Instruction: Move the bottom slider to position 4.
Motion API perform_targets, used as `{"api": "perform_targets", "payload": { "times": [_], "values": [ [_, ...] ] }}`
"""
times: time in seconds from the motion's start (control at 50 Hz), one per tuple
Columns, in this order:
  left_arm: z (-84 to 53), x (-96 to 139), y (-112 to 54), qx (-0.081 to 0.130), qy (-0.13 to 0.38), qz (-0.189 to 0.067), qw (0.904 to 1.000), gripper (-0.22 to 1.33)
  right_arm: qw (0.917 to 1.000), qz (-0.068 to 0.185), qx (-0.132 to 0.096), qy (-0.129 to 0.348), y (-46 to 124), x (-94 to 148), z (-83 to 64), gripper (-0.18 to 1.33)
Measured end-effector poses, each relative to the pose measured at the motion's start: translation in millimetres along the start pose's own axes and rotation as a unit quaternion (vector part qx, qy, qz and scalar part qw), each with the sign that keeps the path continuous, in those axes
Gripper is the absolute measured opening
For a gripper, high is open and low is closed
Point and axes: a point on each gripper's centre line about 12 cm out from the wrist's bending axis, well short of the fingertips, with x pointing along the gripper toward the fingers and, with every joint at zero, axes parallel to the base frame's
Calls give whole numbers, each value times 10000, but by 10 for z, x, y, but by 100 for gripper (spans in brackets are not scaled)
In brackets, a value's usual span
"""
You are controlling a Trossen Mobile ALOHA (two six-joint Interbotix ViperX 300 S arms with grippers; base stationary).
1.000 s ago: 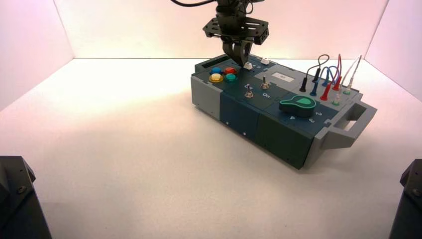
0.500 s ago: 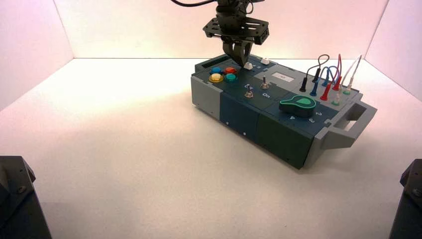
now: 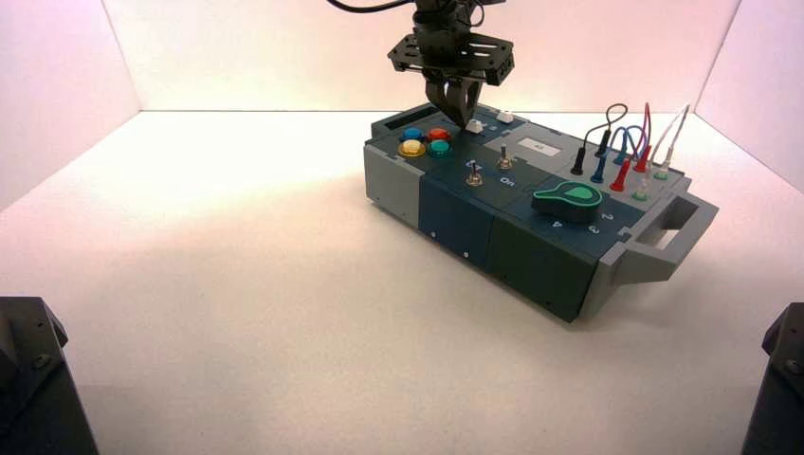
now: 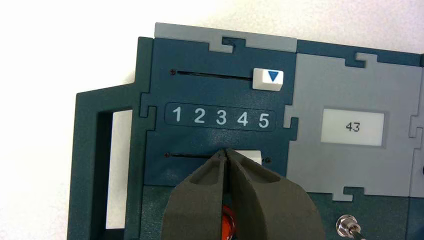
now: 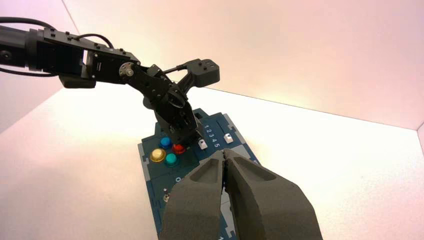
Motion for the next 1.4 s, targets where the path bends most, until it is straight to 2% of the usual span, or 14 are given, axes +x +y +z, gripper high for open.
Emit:
{"api": "perform_targets", "payload": {
  "times": [0.34, 0.48, 0.62, 0.78, 0.9, 0.92, 0.98, 1.06, 1.22, 1.38, 1.4],
  "values": [
    [21, 20, 1, -5, -8, -5, 10000, -16, 10000, 2, -1, 1, 1, 3, 0, -14],
    [32, 24, 79, -74, -15, 24, 10000, -16, 10000, 0, -8, 0, 0, 0, 0, -14],
    [63, -13, 334, -256, -78, 149, 9995, -16, 10000, -1, -1, 8, 0, 3, -1, -14],
    [116, -60, 480, -318, -169, 226, 9991, -16, 10000, 0, -8, 0, 0, 0, 0, -14],
    [151, -151, 789, -538, -279, 372, 9975, -16, 10000, 0, 0, 0, 0, 0, 0, -14],
    [150, -152, 796, -551, -280, 370, 9974, -16, 10000, 0, 0, 0, 0, 0, 0, -14],
    [176, -276, 937, -657, -387, 448, 9961, -16, 10000, 0, 0, 0, 0, 0, 0, -14],
    [236, -437, 979, -672, -549, 491, 9950, -16, 10000, 1, 1, -8, 0, -3, 1, -14],
    [381, -976, 863, -552, -1013, 513, 9920, -16, 10000, 1, 1, -8, 0, -3, 1, -14],
    [396, -1429, 699, -457, -1343, 481, 9887, -16, 10000, 2, -5, -15, -1, -6, 3, -14],
    [386, -1557, 638, -425, -1440, 463, 9876, -16, 10000, 2, 2, -15, -1, -6, 3, -14]
  ]
}}
